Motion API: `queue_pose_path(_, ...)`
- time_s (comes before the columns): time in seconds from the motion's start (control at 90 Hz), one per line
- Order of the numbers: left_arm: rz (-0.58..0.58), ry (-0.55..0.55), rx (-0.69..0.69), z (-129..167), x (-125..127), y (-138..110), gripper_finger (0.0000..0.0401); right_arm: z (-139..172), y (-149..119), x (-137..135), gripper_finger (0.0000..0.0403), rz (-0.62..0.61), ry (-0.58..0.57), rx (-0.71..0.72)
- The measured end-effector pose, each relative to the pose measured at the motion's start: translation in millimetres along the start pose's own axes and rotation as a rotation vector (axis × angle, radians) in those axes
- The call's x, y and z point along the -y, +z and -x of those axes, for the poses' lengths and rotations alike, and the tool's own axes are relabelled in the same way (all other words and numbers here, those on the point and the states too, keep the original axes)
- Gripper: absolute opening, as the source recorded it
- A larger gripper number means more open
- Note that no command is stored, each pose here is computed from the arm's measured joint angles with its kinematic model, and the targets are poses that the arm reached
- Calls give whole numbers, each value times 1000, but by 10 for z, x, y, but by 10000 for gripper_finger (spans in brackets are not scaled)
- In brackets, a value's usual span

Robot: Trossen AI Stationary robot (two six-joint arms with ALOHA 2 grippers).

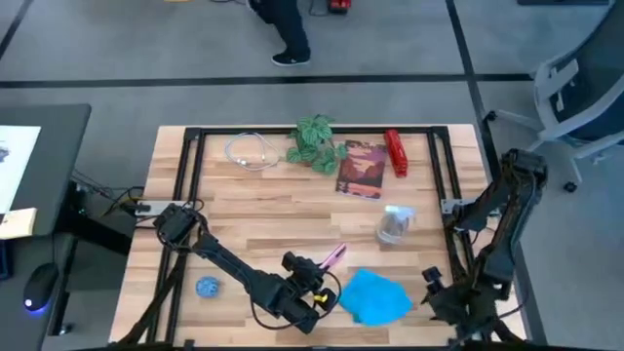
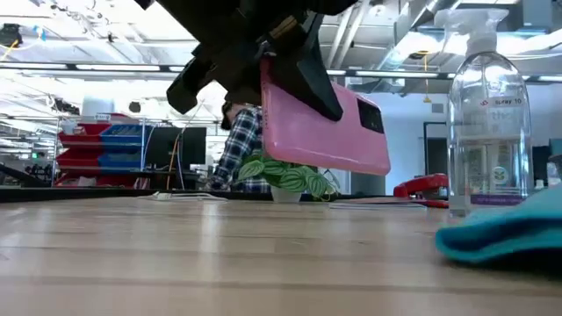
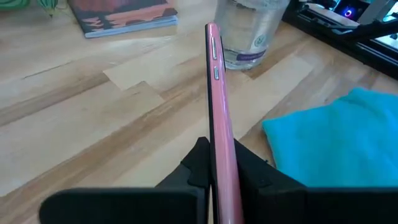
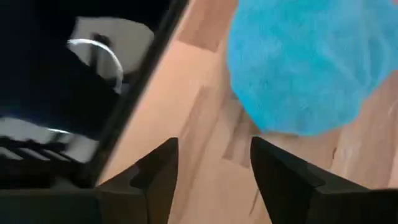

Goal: Apply microfiber cloth
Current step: Wipe the back and front of the pink cellphone with the blue microfiber cloth

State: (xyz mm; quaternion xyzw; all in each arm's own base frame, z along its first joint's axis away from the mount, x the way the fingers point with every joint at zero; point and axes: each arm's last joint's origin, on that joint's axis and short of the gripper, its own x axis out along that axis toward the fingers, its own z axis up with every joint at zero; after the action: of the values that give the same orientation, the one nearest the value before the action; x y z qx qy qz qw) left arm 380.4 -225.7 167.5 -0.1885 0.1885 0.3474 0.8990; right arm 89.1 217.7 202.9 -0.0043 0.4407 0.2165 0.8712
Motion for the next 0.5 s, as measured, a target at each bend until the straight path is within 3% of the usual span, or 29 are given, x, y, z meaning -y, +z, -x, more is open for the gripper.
queue_pose_path(0.189,-1,-4,1,1,7,1,11,68,169,148,194,-116,-143,194)
queue_pose_path(0.322,4,-5,1,-5,8,4,11,-202,303,224,193,-93,-212,223)
queue_pose_path(0.5,9,-17,-11,-9,20,7,11,-604,435,374,177,-21,-195,161)
